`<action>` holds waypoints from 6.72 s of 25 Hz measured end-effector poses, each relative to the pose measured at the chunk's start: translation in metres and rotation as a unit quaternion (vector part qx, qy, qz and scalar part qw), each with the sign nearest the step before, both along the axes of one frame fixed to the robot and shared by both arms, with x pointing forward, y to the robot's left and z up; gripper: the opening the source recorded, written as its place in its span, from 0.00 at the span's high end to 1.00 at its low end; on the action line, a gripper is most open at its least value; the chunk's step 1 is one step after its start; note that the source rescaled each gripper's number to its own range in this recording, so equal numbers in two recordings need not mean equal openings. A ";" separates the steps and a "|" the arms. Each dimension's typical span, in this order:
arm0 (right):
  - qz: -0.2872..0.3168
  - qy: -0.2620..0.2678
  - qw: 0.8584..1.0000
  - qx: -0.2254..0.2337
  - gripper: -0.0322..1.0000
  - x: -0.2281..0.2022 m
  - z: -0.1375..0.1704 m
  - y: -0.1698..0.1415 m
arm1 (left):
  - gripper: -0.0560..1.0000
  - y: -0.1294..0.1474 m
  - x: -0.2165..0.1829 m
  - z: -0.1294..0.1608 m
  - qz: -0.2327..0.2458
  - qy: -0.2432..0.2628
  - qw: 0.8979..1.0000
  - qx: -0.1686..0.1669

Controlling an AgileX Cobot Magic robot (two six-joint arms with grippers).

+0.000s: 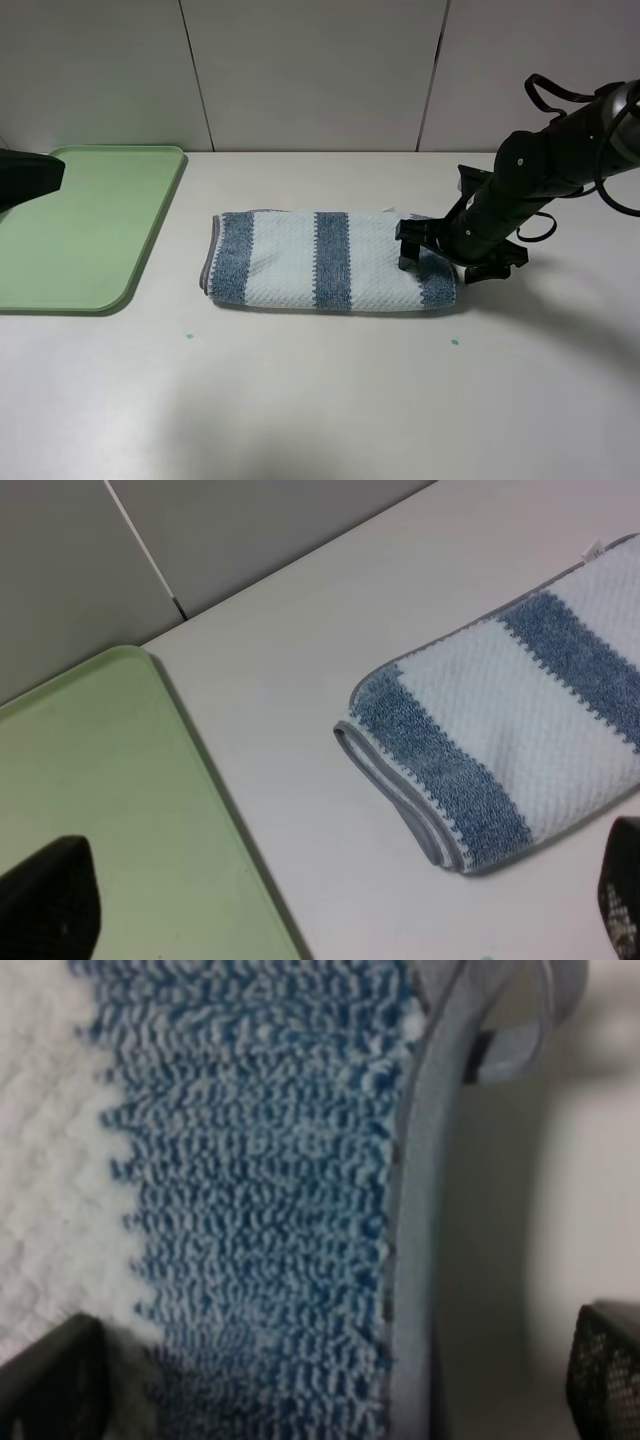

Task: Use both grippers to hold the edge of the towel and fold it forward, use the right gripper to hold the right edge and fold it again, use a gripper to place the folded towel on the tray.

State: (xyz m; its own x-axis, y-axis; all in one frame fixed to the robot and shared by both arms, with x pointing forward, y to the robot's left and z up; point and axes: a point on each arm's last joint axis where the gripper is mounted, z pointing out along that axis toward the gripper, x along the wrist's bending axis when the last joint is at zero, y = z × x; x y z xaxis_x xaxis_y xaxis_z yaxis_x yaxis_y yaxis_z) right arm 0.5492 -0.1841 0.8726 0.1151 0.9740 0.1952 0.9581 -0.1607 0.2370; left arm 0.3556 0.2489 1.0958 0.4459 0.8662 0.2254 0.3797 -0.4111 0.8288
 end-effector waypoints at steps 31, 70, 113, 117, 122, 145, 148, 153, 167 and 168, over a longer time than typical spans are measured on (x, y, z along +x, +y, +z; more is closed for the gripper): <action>0.018 0.026 0.999 -0.011 0.92 -0.006 0.011 -0.006 | 0.00 0.000 0.000 0.000 0.000 0.000 1.000 0.000; 0.027 0.028 0.994 -0.106 0.92 -0.033 0.103 -0.078 | 0.00 0.000 0.000 0.000 0.000 0.000 1.000 0.000; 0.107 -0.065 0.992 0.029 0.92 -0.053 0.112 0.037 | 0.00 0.000 0.000 0.000 0.000 0.000 1.000 0.000; 0.110 -0.076 0.990 0.036 0.92 -0.053 0.113 0.042 | 0.00 0.000 0.000 0.000 0.000 0.000 1.000 0.000; 0.116 -0.075 0.990 0.036 0.92 -0.055 0.113 0.045 | 0.00 0.000 0.000 0.000 0.000 0.000 1.000 0.000; 0.117 -0.011 0.991 -0.059 0.92 -0.060 0.119 0.002 | 0.00 0.000 0.000 0.000 0.000 0.000 1.000 0.000; 0.111 -0.025 0.993 -0.035 0.92 -0.062 0.125 0.005 | 0.00 0.000 0.000 0.000 0.000 0.000 1.000 0.000; 0.126 -0.040 0.990 -0.053 0.92 -0.062 0.144 0.001 | 0.00 0.000 0.000 0.000 0.000 0.000 1.000 0.000; 0.138 -0.041 0.986 -0.084 0.92 -0.054 0.186 0.004 | 0.00 0.000 0.000 0.000 0.000 0.000 1.000 0.000; 0.143 -0.040 0.985 -0.085 0.92 -0.056 0.185 0.006 | 0.00 0.000 0.000 0.000 0.000 0.000 1.000 0.000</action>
State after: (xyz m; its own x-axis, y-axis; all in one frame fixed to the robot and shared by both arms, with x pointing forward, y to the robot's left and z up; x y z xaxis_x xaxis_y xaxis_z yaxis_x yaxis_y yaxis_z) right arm 0.4936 -0.1777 1.0580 -0.1773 0.9838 0.0247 0.9357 0.1608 0.3139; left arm 0.3556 0.2489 1.0958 0.4460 0.8662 0.2254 0.3794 -0.4110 0.8289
